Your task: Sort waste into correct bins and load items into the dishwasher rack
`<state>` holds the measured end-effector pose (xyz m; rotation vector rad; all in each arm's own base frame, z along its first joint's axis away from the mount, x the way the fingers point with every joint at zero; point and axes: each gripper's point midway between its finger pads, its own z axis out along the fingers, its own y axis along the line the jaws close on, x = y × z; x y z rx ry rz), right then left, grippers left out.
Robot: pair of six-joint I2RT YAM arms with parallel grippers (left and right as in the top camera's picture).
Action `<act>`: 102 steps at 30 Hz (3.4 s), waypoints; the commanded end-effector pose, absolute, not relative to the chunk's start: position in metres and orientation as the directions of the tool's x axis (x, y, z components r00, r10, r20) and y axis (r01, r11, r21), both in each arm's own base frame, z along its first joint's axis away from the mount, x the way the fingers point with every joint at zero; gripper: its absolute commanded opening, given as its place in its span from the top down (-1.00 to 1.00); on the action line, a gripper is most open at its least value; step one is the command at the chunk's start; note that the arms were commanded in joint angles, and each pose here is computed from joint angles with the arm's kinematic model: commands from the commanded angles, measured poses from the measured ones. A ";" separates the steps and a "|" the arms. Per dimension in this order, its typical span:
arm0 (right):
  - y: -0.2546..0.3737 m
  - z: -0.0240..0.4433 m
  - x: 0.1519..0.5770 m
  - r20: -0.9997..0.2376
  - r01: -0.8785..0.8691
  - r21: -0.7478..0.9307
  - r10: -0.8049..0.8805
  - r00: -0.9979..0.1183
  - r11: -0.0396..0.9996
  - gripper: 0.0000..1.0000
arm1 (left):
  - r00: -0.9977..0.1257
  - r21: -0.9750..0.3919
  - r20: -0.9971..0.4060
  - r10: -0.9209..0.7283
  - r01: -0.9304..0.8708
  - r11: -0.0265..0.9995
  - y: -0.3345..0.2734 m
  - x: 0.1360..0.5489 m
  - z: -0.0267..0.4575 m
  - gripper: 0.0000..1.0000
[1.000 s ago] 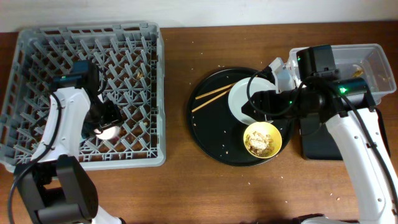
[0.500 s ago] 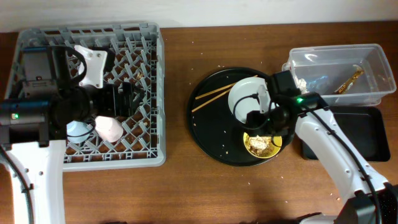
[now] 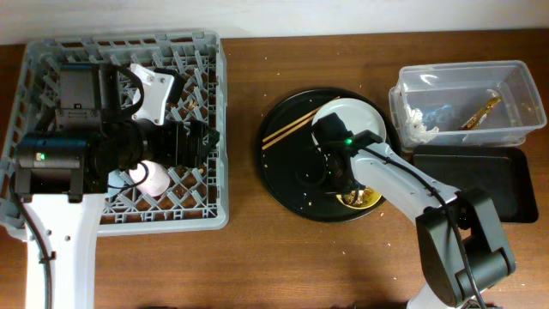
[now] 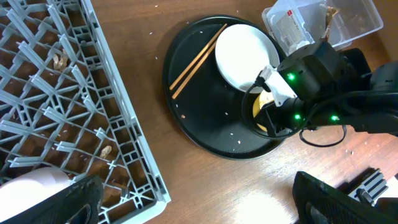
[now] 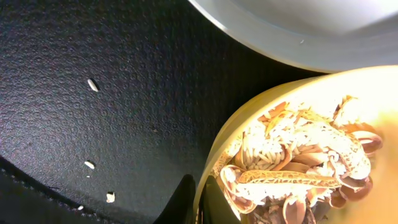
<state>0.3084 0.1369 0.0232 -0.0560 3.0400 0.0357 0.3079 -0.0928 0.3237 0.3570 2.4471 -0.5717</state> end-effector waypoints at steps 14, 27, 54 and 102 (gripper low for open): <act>-0.062 0.143 0.329 -0.463 -0.008 0.788 0.585 -0.666 0.615 0.92 | -0.779 -0.280 -0.612 0.139 0.378 0.882 -0.089 0.310 0.322 -0.98; -0.070 0.176 0.299 -0.551 -0.253 0.821 0.597 -0.582 0.511 0.92 | -0.779 -0.281 -0.611 0.139 0.378 0.882 -0.089 0.310 0.322 -0.98; -0.097 0.125 0.302 -0.346 0.079 0.873 0.727 -0.593 0.481 0.92 | -0.768 -0.278 -0.625 0.138 0.384 0.880 -0.089 0.314 0.325 -0.98; 0.046 0.175 0.274 -0.314 0.172 0.272 0.256 -0.914 0.947 -0.56 | -0.531 0.042 -0.480 0.698 0.781 0.623 -0.279 0.465 0.025 0.36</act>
